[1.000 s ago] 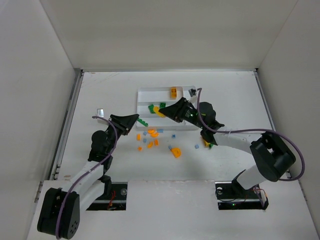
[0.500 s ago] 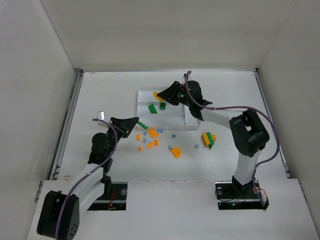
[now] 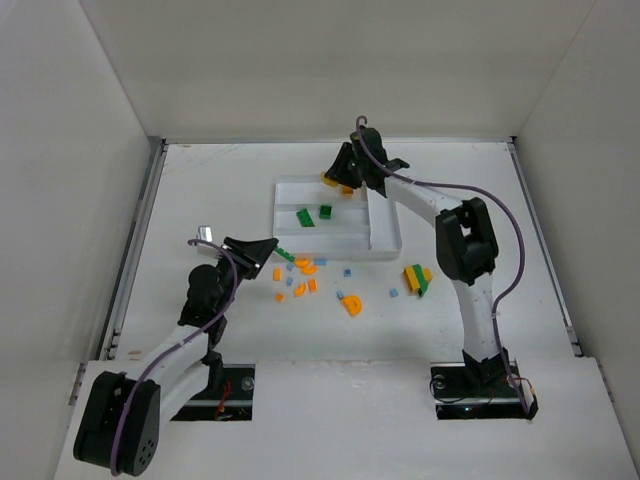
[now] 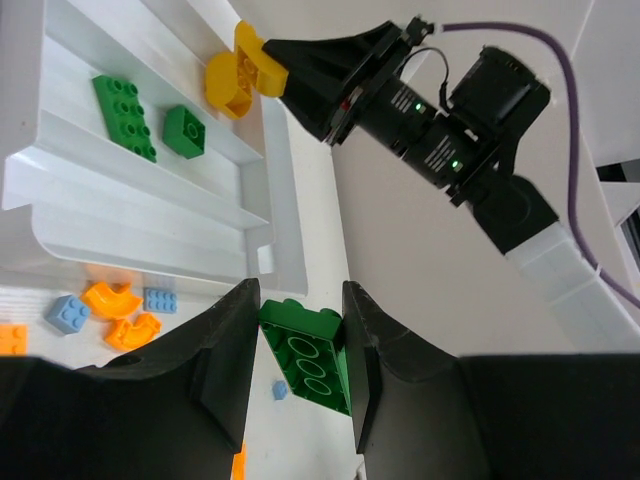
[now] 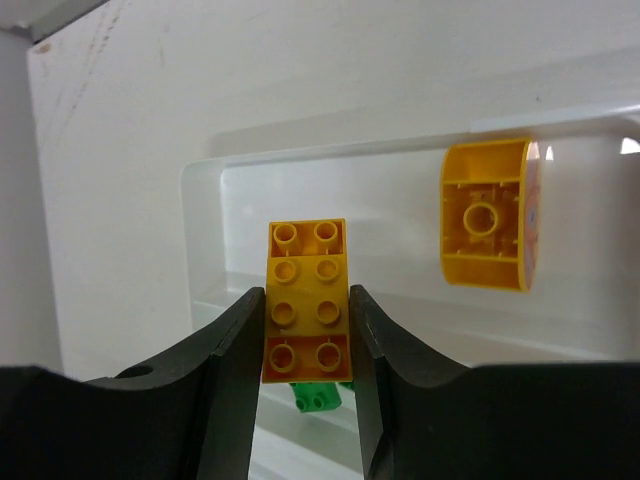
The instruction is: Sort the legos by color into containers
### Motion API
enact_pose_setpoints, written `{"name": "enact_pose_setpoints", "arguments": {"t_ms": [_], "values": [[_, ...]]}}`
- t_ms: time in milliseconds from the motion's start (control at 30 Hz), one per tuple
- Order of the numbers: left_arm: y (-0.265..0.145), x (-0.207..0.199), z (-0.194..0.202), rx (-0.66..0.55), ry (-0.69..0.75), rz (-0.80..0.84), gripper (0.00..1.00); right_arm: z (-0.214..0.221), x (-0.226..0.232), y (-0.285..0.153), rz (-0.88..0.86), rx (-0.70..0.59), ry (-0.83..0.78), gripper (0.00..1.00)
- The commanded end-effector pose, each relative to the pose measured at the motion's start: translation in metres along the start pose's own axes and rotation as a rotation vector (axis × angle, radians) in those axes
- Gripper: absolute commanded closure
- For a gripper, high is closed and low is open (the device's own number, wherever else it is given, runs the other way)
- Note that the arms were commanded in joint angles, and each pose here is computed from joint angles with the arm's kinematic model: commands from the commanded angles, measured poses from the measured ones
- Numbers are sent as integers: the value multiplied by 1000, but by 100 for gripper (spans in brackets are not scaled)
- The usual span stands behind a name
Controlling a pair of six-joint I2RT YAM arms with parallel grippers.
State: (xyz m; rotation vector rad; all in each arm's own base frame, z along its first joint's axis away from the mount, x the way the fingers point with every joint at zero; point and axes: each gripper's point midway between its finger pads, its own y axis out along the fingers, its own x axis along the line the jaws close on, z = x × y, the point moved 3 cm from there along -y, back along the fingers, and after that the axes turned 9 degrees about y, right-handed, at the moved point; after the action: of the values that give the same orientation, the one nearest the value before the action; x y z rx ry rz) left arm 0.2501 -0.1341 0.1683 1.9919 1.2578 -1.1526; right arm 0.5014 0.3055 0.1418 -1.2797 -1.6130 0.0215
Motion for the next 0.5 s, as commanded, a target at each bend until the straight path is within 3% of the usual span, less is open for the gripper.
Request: {"name": "enact_pose_setpoints", "arguments": {"t_ms": [0, 200, 333, 467], "values": [[5, -8, -8, -33, 44, 26, 78, -9, -11, 4, 118, -5, -63, 66], [16, -5, -11, -33, 48, -8, 78, -13, -16, 14, 143, -15, -62, 59], [27, -4, -10, -36, 57, -41, 78, -15, -4, 7, 106, -29, -64, 41], [40, -4, -12, -53, 81, -71, 78, -30, 29, -24, -6, -108, -101, 31]]}}
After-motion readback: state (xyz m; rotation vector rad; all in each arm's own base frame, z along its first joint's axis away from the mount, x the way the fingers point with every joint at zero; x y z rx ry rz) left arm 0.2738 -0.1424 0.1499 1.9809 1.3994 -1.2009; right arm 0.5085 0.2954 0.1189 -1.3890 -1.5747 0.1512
